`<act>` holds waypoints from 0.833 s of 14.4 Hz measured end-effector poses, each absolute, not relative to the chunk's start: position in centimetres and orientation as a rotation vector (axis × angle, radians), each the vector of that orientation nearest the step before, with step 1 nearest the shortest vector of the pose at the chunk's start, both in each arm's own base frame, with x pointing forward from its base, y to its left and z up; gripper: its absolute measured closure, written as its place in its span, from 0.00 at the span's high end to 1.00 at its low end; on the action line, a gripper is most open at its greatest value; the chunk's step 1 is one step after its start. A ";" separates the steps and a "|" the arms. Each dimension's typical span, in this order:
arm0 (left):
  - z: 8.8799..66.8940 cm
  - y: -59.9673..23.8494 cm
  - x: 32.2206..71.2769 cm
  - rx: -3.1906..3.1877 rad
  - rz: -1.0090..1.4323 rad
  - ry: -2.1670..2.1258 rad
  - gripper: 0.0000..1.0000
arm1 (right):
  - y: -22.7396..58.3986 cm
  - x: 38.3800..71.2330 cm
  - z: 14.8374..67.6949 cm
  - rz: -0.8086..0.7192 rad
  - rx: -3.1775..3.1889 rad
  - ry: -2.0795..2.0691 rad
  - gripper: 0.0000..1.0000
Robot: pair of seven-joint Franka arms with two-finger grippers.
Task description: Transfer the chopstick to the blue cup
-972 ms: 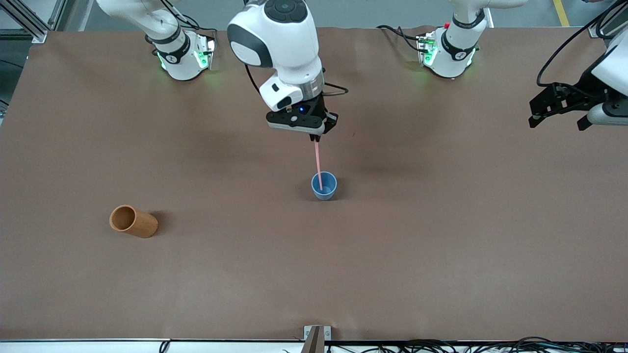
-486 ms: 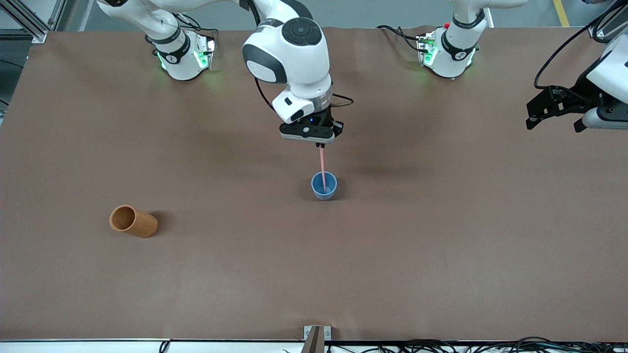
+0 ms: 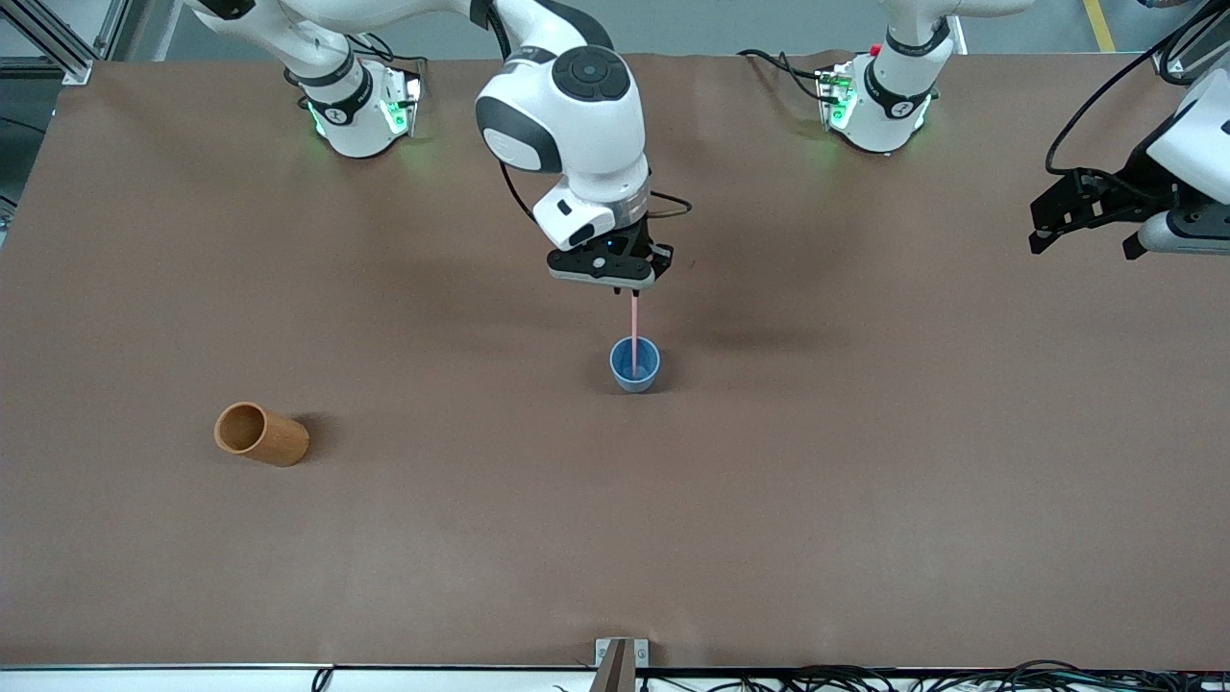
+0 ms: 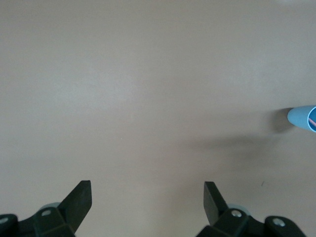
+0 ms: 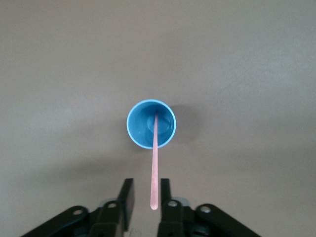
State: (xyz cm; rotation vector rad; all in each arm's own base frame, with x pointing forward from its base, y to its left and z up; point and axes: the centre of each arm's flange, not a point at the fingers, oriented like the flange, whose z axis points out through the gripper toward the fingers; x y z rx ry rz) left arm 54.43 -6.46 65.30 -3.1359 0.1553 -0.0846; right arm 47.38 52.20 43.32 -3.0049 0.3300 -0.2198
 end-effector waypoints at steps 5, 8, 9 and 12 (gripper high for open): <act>65.2 -6.4 54.4 -3.136 -0.078 0.155 1.00 | 44.9 51.8 48.6 -0.277 -3.098 0.311 0.87; 65.2 -6.4 54.4 -3.136 -0.078 0.155 1.00 | 39.3 53.4 53.0 -0.254 -3.138 0.272 1.00; 65.3 -6.3 54.4 -3.136 -0.080 0.154 1.00 | 37.4 54.0 54.0 -0.230 -3.141 0.269 1.00; 65.6 -6.9 54.3 -3.136 -0.090 0.170 1.00 | 30.9 56.0 57.2 -0.208 -3.125 0.311 1.00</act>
